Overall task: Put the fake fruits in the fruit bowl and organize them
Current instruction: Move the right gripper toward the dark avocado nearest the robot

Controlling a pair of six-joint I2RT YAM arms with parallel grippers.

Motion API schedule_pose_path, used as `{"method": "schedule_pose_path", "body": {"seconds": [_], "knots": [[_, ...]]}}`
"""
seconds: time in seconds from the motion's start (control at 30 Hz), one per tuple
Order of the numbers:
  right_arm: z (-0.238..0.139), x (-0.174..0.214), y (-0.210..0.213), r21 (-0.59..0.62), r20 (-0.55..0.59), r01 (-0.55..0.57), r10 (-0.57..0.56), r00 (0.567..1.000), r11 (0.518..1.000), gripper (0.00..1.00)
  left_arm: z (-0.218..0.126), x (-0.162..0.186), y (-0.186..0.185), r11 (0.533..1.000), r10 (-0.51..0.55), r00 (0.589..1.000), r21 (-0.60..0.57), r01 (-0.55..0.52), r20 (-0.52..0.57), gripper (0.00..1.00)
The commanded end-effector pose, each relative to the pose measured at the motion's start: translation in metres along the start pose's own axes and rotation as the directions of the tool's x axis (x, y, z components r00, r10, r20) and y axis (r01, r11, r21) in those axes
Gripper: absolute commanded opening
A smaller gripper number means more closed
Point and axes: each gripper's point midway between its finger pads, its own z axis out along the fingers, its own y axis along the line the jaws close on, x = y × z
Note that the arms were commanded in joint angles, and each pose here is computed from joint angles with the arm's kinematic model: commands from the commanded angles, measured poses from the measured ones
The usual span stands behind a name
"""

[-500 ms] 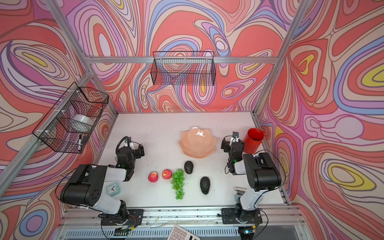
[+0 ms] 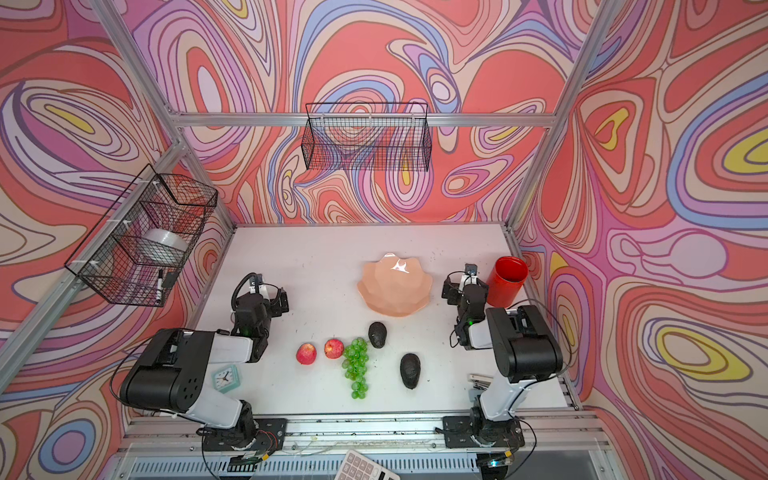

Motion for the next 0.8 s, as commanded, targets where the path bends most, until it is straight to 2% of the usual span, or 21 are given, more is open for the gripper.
{"method": "schedule_pose_path", "body": {"seconds": [0.0, 0.47, 0.57, 0.6, 0.67, 0.77], "knots": [[0.003, -0.003, -0.001, -0.001, 0.003, -0.008, 0.008, 1.000, 1.000, 0.98, 0.004, -0.006, 0.000, 1.000, 0.002, 1.000, 0.001, -0.002, 0.014, 1.00], [0.001, -0.005, -0.003, 0.012, 0.018, -0.007, 0.007, 1.000, 1.000, 0.98, 0.001, -0.008, 0.000, 1.000, 0.001, 1.000, 0.004, -0.002, 0.028, 0.99], [-0.008, -0.020, -0.012, 0.061, 0.030, -0.027, 0.025, 0.999, 0.998, 0.98, -0.010, -0.020, -0.002, 1.000, 0.019, 0.999, 0.008, -0.019, 0.050, 0.98], [-0.010, -0.028, -0.016, 0.081, 0.013, -0.032, 0.031, 0.999, 0.996, 0.98, -0.017, -0.037, -0.002, 1.000, 0.026, 0.998, 0.001, -0.026, 0.065, 0.98], [-0.013, -0.048, -0.023, 0.134, -0.041, -0.101, 0.107, 0.993, 0.986, 0.98, -0.032, -0.058, 0.003, 0.999, -0.038, 0.999, -0.007, 0.038, -0.004, 1.00], [-0.019, -0.076, -0.017, 0.161, -0.147, -0.311, 0.334, 0.931, 0.937, 0.98, -0.062, -0.102, 0.007, 0.987, -0.162, 0.986, 0.018, 0.163, -0.032, 1.00]]}}
